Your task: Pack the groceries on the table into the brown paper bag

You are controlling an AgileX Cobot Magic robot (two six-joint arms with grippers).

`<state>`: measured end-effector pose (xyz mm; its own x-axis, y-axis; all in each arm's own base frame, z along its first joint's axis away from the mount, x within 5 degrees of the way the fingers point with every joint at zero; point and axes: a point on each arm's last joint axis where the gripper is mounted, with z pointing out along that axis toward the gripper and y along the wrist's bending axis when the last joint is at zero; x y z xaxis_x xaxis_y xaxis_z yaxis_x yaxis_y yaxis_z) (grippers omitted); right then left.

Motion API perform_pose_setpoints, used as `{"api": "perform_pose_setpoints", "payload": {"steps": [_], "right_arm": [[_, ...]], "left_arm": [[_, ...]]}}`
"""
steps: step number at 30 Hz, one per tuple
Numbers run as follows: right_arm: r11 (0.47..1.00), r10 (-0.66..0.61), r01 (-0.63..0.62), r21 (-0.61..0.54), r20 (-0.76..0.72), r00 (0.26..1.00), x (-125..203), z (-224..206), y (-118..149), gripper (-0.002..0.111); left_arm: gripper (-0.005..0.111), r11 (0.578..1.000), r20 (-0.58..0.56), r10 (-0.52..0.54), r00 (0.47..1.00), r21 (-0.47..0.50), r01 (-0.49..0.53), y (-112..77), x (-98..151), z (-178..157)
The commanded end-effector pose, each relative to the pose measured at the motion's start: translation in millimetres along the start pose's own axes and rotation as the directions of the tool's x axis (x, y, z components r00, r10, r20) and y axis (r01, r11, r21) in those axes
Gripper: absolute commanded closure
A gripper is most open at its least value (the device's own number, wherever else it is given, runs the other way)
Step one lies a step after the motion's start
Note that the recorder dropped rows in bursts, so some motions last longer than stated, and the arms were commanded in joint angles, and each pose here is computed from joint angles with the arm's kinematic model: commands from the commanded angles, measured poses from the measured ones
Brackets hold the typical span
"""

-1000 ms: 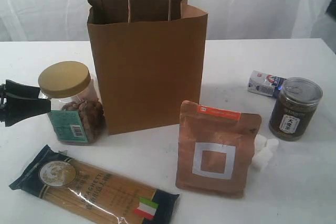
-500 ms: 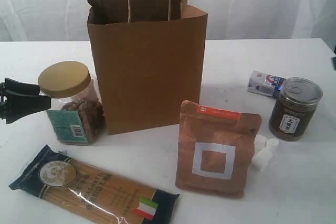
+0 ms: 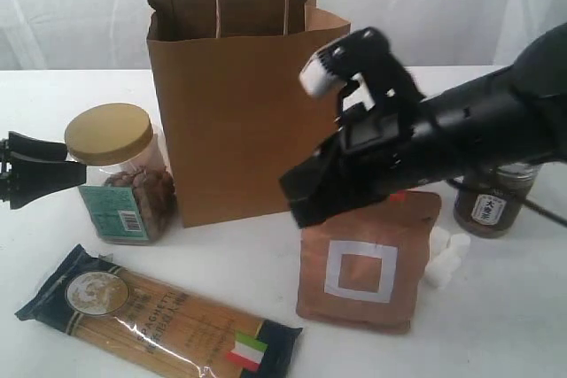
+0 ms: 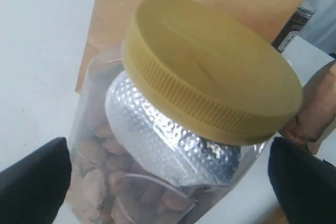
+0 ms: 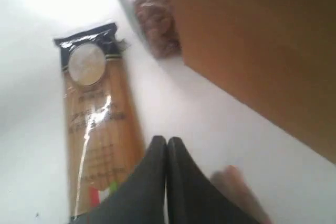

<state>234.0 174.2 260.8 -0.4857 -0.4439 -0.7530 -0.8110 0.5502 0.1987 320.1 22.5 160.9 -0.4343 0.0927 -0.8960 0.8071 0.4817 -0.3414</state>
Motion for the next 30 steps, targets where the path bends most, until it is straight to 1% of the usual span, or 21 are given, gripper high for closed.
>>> {"api": "perform_pose_setpoints", "payload": {"steps": [1,3,4,5,6,7,10,14,18,21,23,24,27,30], "right_arm": [[1.000,-0.006,0.005,-0.012,-0.050,0.999,9,49,19,0.108],[0.999,0.025,-0.024,0.031,-0.014,1.000,6,70,21,0.108],[1.000,0.016,-0.016,0.013,-0.006,1.000,3,82,24,0.108],[0.999,-0.022,0.022,-0.037,0.007,1.000,-3,102,32,0.108],[0.997,-0.060,0.061,-0.057,0.015,0.998,-8,115,35,0.108],[0.995,-0.078,0.079,-0.056,0.014,0.997,-10,125,35,0.108],[0.995,-0.074,0.075,-0.069,0.007,0.997,-14,144,34,0.108],[0.993,-0.076,0.078,-0.084,0.025,0.997,-20,139,36,0.108],[0.990,-0.128,0.131,-0.044,0.067,0.989,-37,113,41,0.108],[0.978,-0.210,0.211,0.004,0.089,0.974,-45,99,42,0.108],[0.971,-0.235,0.237,-0.006,0.102,0.967,-49,92,45,0.108],[0.970,-0.237,0.242,-0.031,0.106,0.966,-50,88,49,0.108],[0.965,-0.240,0.243,-0.103,0.041,0.970,-44,82,56,0.108],[0.964,-0.260,0.254,-0.074,-0.095,0.961,-33,80,50,0.108]], "left_arm": [[0.002,0.987,-0.016,0.160,0.987,-0.002,-0.160,1.1,2,0],[0.002,0.987,-0.018,0.160,0.987,-0.004,-0.160,1.3,2,0],[0.002,0.987,-0.018,0.160,0.987,-0.004,-0.160,1.3,2,0],[0.002,0.987,-0.018,0.160,0.987,-0.004,-0.160,1.3,2,0],[0.002,0.987,-0.016,0.160,0.987,-0.002,-0.160,1.2,2,0],[0.002,0.987,-0.016,0.160,0.987,-0.002,-0.160,1.2,2,0],[0.002,0.987,-0.016,0.161,0.987,0.006,-0.161,0.4,2,0],[0.002,0.987,-0.021,0.163,0.986,0.010,-0.163,0.1,2,0],[0.002,0.986,-0.028,0.165,0.986,0.011,-0.165,0.1,3,-1],[0.002,0.986,-0.031,0.166,0.986,0.014,-0.166,-0.1,3,-1],[0.002,0.986,-0.033,0.167,0.985,0.015,-0.166,-0.2,3,-1],[0.002,0.986,-0.034,0.168,0.985,0.019,-0.167,-0.5,3,-1],[0.002,0.988,-0.041,0.153,0.987,0.027,-0.152,-1.2,4,-1],[0.002,0.988,-0.045,0.153,0.987,0.027,-0.152,-1.1,5,-1]]}}
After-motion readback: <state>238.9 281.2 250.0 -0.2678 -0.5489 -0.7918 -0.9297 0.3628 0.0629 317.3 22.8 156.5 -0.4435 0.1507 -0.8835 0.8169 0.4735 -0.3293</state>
